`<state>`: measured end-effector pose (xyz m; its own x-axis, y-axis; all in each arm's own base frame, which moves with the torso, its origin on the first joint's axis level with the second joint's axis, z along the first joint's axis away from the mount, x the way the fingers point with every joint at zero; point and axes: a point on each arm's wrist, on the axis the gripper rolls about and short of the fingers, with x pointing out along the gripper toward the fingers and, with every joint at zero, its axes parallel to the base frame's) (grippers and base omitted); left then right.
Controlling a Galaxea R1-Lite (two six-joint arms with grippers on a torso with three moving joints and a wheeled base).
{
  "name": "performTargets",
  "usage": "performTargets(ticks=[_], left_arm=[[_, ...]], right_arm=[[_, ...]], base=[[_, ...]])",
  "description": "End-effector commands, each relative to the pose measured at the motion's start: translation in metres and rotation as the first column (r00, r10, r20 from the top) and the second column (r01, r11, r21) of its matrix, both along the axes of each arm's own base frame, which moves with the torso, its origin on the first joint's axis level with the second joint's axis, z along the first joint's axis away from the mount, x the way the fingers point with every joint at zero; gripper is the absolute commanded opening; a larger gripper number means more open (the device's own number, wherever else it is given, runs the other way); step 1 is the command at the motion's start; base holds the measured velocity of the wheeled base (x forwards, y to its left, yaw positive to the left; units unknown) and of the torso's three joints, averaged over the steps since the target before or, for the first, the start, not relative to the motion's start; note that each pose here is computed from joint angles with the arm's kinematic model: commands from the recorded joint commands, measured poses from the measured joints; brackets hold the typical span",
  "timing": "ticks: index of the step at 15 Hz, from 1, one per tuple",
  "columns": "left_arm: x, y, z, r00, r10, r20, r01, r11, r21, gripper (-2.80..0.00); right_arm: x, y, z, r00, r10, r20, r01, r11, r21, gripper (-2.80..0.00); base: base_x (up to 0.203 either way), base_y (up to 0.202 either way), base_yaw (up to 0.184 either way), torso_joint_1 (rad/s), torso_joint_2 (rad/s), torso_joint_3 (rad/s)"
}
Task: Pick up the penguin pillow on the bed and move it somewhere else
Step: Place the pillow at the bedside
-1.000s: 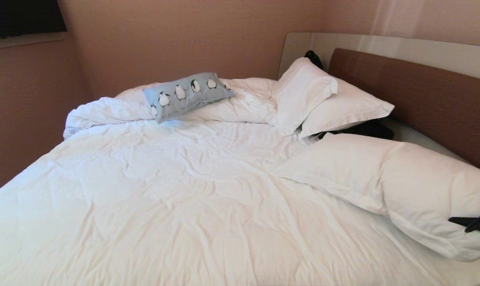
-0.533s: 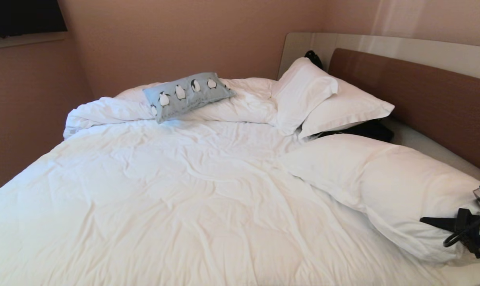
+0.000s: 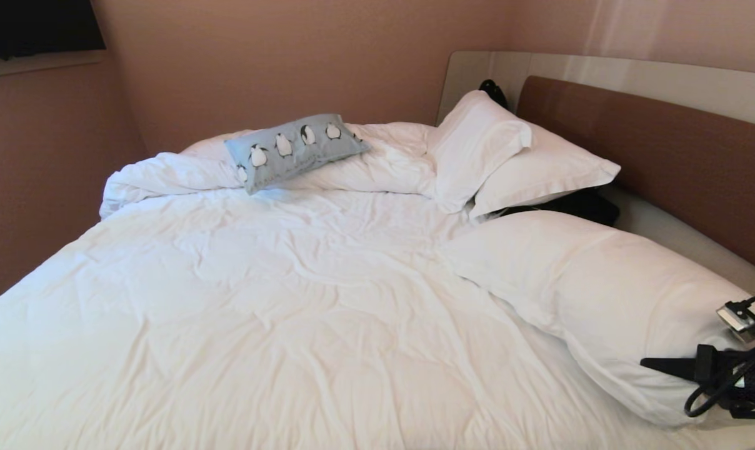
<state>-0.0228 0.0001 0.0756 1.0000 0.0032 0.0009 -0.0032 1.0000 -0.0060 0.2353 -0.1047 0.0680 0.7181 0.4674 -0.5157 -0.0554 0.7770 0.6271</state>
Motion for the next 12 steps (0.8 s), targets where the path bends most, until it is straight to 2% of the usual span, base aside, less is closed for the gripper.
performTargets(ticks=[1,3,5,9,12], left_arm=[[0.0,0.0,0.0,1.0,0.0,0.001,0.0,1.0,0.0,-2.8],[0.0,0.0,0.0,1.0,0.0,0.0,0.0,1.0,0.0,-2.8],[0.0,0.0,0.0,1.0,0.0,0.001,0.0,1.0,0.0,-2.8],[0.0,0.0,0.0,1.0,0.0,-0.001,0.0,1.0,0.0,-2.8],[0.0,0.0,0.0,1.0,0.0,-0.001,0.0,1.0,0.0,-2.8]], right_arm=[[0.001,0.0,-0.006,0.999,0.044,0.016,-0.044,0.998,-0.043,-2.8],[-0.001,0.001,-0.003,0.998,0.055,0.033,-0.053,0.996,-0.069,-2.8],[-0.009,0.005,0.006,0.998,0.038,0.048,-0.031,0.992,-0.126,-2.8],[-0.041,0.022,0.028,0.985,0.089,0.15,-0.055,0.975,-0.217,-2.8],[-0.051,0.026,0.035,0.979,0.101,0.179,-0.057,0.971,-0.233,-2.8]], base=[[0.0,0.0,0.0,0.0,0.0,0.0],[0.0,0.0,0.0,0.0,0.0,0.0],[0.0,0.0,0.0,0.0,0.0,0.0],[0.0,0.0,0.0,0.0,0.0,0.0],[0.0,0.0,0.0,0.0,0.0,0.0]])
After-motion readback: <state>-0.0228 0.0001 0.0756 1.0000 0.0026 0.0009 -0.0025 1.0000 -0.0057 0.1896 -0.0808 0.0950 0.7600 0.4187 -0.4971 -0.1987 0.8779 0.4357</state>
